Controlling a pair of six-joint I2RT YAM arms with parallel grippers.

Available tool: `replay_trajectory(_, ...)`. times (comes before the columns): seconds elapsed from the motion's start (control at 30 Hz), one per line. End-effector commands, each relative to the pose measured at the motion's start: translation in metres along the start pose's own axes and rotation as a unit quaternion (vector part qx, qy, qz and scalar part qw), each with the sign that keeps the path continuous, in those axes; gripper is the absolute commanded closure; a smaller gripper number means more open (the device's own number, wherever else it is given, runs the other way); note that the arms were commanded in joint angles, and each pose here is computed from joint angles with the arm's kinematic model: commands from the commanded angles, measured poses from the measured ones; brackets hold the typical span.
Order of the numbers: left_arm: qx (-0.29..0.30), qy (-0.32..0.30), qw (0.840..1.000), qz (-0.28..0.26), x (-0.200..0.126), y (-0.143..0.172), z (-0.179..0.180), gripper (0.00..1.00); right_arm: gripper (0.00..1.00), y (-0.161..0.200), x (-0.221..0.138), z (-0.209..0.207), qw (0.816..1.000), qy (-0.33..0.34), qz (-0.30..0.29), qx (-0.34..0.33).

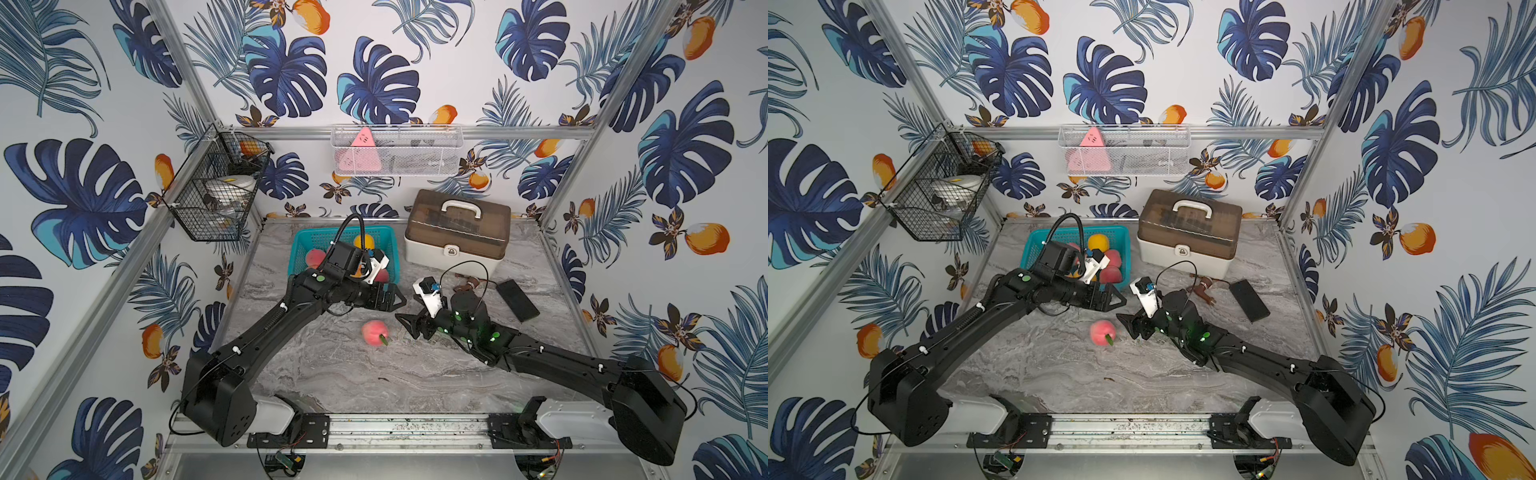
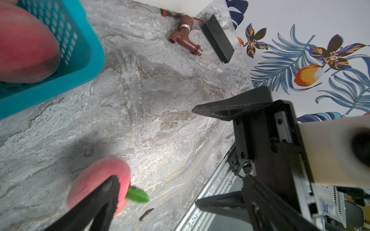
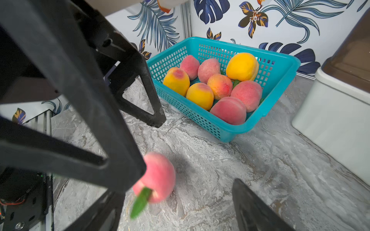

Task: Put the peaches into the basket
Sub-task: Place the peach in the basket.

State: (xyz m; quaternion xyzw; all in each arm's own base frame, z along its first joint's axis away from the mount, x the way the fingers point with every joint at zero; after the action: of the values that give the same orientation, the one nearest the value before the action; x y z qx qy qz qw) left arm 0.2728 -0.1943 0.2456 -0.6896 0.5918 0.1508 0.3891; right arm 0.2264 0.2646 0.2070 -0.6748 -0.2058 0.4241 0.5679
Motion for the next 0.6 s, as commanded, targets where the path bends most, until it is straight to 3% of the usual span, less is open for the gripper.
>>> replay_trajectory(0.0,-0.007,-0.02,1.0,-0.004,0.005,0.001,0.008,0.01,0.13,0.014,-0.001,-0.003,1.0,0.015,0.024,0.013)
replay_trajectory(0.17,-0.013,-0.11,0.994,-0.003,0.001,0.011,0.032,0.01,0.1,0.025,-0.001,-0.003,0.999,0.014,0.043,0.031)
replay_trajectory(0.33,-0.02,-0.229,0.973,0.001,-0.009,0.026,0.065,0.01,0.09,0.032,0.001,-0.003,0.998,0.006,0.048,0.045)
replay_trajectory(0.57,-0.054,-0.24,0.969,0.017,-0.004,0.049,0.08,0.01,0.06,0.026,0.0,-0.001,0.998,-0.005,0.044,0.05)
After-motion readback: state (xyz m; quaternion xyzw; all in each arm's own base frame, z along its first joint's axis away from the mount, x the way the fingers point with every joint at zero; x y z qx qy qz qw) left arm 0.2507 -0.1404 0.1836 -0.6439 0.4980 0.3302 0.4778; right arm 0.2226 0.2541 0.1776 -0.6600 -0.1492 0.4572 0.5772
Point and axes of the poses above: each gripper's point midway between its finger pads, its own x axis out along the fingers, its own z axis along the line the jaws close on, y = z × x, the point moved 6 cm from there along -x, back along the fingers, and after that the axes turned 8 degrees about -x, right-handed, at the moved point
